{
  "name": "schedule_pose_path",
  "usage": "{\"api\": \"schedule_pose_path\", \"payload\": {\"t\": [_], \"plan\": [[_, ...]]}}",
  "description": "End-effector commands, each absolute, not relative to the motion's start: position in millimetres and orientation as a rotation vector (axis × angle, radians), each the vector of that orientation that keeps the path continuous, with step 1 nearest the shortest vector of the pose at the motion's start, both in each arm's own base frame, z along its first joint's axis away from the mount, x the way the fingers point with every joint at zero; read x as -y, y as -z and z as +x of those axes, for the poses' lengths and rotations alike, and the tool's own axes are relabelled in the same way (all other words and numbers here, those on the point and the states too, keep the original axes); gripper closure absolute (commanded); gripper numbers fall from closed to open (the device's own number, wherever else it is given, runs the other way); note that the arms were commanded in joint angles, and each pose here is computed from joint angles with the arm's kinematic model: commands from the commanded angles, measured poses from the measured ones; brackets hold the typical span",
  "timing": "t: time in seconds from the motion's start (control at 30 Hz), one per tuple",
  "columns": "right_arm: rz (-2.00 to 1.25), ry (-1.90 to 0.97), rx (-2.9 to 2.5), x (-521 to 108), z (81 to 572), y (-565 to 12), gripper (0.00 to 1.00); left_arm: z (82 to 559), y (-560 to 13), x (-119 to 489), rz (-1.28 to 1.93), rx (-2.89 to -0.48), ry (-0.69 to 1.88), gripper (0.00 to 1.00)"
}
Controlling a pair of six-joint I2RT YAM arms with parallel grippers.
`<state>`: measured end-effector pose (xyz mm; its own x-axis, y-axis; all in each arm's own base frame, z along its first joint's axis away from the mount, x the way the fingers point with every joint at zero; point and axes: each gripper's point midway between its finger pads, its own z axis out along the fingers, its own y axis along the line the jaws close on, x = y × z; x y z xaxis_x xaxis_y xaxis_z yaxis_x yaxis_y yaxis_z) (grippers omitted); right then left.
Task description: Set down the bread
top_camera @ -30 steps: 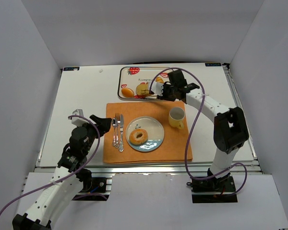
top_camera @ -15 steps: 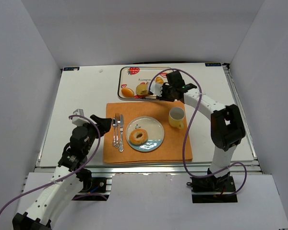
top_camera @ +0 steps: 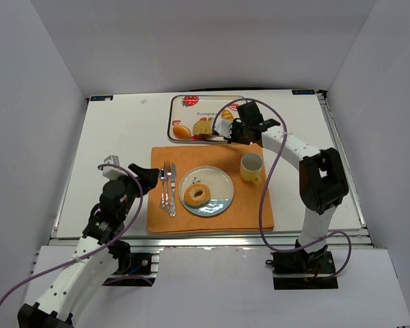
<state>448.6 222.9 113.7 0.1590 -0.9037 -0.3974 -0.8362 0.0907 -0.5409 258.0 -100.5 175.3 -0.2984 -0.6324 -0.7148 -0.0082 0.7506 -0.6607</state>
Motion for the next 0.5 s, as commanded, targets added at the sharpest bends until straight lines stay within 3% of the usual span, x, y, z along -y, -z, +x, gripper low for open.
{"api": "schedule_pose_path", "payload": {"t": [0.0, 0.2, 0.33, 0.47], "plan": [[-1.639, 0.098, -1.579, -230, 441, -172, 0.96, 260, -185, 100, -0.507, -1.758, 0.676, 0.22], [-1.577, 0.009, -1.512, -225, 400, -220, 0.98, 259, -188, 100, -0.506, -1.754, 0.679, 0.23], [-1.642, -0.187, -1.437, -223, 329, -231, 0.98, 258, -189, 98, -0.507, -1.747, 0.676, 0.22], [-1.724, -0.327, -1.47, -206, 260, -197, 0.96, 256, -187, 98, -0.51, -1.748, 0.678, 0.23]]}}
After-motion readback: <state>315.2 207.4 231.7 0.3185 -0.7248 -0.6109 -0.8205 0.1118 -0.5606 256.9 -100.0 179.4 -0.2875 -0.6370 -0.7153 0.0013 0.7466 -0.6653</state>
